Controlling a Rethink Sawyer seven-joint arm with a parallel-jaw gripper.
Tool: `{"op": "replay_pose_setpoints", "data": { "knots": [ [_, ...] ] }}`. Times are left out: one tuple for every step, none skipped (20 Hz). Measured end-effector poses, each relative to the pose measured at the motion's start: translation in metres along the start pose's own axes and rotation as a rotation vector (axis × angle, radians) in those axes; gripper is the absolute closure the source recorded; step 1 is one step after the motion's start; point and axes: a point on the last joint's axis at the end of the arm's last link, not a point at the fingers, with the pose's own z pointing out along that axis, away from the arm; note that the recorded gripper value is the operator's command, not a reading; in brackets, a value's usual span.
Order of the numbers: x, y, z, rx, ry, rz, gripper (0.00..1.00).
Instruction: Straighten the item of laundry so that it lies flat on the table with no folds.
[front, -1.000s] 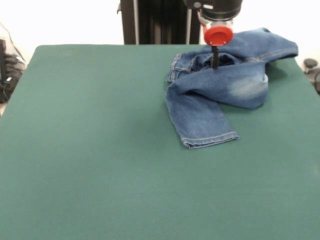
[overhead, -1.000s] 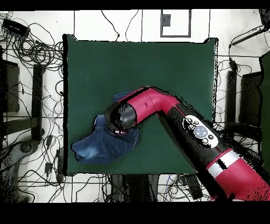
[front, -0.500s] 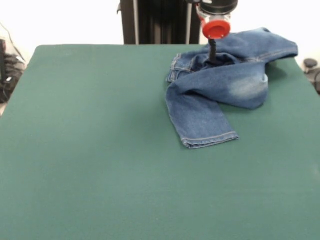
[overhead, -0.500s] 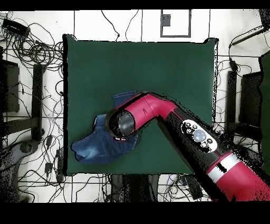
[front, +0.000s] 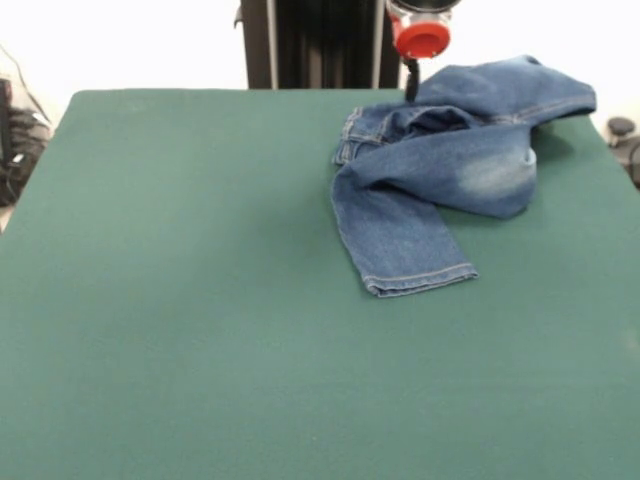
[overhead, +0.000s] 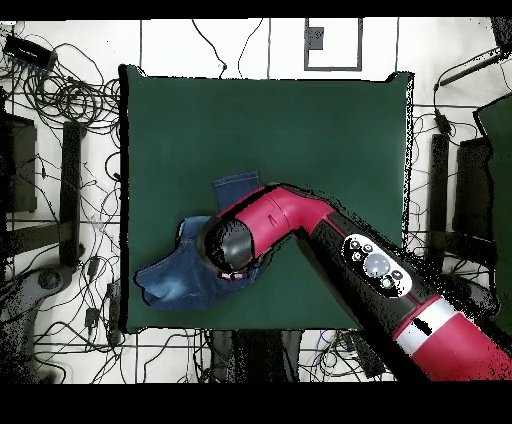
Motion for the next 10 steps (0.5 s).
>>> {"op": "replay_pose_setpoints", "data": {
  "knots": [
    [0.0008,0.0020,0.0007,-0.006,0.005,-0.001,0.00],
    [0.0011,0.0031,0.0011,-0.009,0.008,-0.002,0.00],
    [0.0034,0.0075,0.0031,-0.021,0.018,-0.004,0.00],
    [0.0043,0.0089,0.0039,-0.025,0.022,-0.004,0.00],
    [0.0050,0.0098,0.0045,-0.027,0.024,-0.004,0.00],
    [0.0059,0.0108,0.0052,-0.031,0.028,-0.004,0.00],
    [0.0067,0.0112,0.0059,-0.031,0.031,-0.004,0.00],
    [0.0072,0.0111,0.0064,-0.029,0.033,-0.006,0.00],
    [0.0077,0.0110,0.0067,-0.027,0.035,-0.007,0.00],
    [0.0085,0.0108,0.0075,-0.024,0.040,-0.009,0.00]
  ]
}}
